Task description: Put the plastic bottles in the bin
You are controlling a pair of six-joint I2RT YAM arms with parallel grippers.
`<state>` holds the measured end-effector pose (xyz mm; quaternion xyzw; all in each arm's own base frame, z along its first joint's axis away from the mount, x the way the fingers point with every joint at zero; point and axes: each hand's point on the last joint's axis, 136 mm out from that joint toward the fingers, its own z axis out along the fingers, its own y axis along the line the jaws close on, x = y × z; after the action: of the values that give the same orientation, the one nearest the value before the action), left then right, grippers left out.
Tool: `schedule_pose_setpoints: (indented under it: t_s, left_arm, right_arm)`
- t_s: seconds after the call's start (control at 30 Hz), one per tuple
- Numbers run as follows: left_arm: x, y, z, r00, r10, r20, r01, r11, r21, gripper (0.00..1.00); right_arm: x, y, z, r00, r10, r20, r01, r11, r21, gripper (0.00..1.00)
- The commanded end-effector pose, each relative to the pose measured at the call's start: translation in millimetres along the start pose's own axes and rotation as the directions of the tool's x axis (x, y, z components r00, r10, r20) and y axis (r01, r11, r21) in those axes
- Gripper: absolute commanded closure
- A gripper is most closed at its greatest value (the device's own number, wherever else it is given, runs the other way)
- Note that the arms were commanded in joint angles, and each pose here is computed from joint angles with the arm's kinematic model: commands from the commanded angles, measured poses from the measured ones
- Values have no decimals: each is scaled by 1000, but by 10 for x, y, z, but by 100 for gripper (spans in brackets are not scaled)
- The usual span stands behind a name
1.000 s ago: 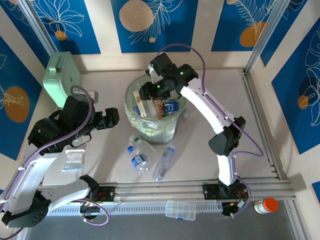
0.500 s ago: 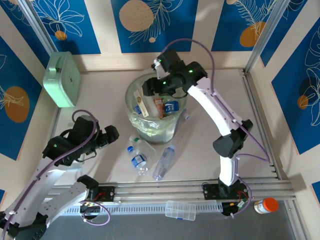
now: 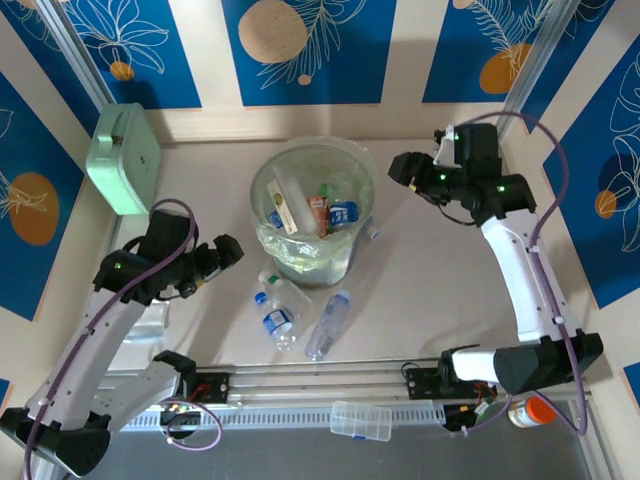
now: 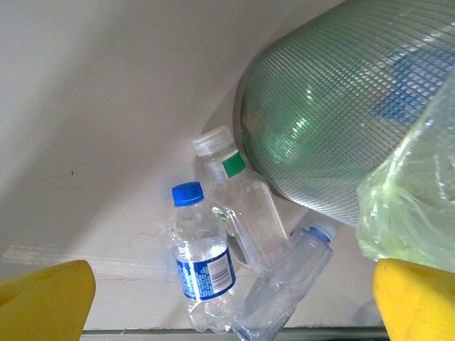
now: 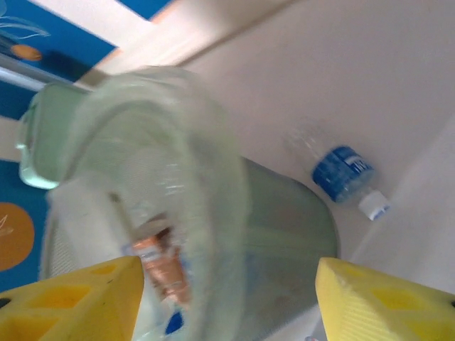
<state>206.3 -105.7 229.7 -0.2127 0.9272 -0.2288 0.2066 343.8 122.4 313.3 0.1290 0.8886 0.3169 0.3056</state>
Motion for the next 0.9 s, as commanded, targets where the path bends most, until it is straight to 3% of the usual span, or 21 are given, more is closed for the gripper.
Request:
schedule_pose_setpoints:
  t_s: [0.0,0.2,0.33,0.6,0.87]
  left_arm:
    - [10,-88,-115,998,51,-28,-50,998,28,1]
    - [61,-150,-116,994,76,-76,-72,996,50,1]
    - [45,-152,-183,993,99,-70,-96,994,43,1]
    - [43,-126,-323,986,139,-91,-139,990,3,1]
    - [3,-182,-325,981,152,-124,-155,988,-14,1]
  right_arm:
    - [70,-311,473,994,72,-81,-73,997,-11,32]
    - [290,-733,1189,948,-2,-317,43,992,122,18]
    - [326,-806,1532,917,-24,-397,64,994,86,6]
    - [430,-908,1981,854,-34,-520,73,996,55,8]
    - [734,-1105,2271,792,-81,-605,217,964,156,10]
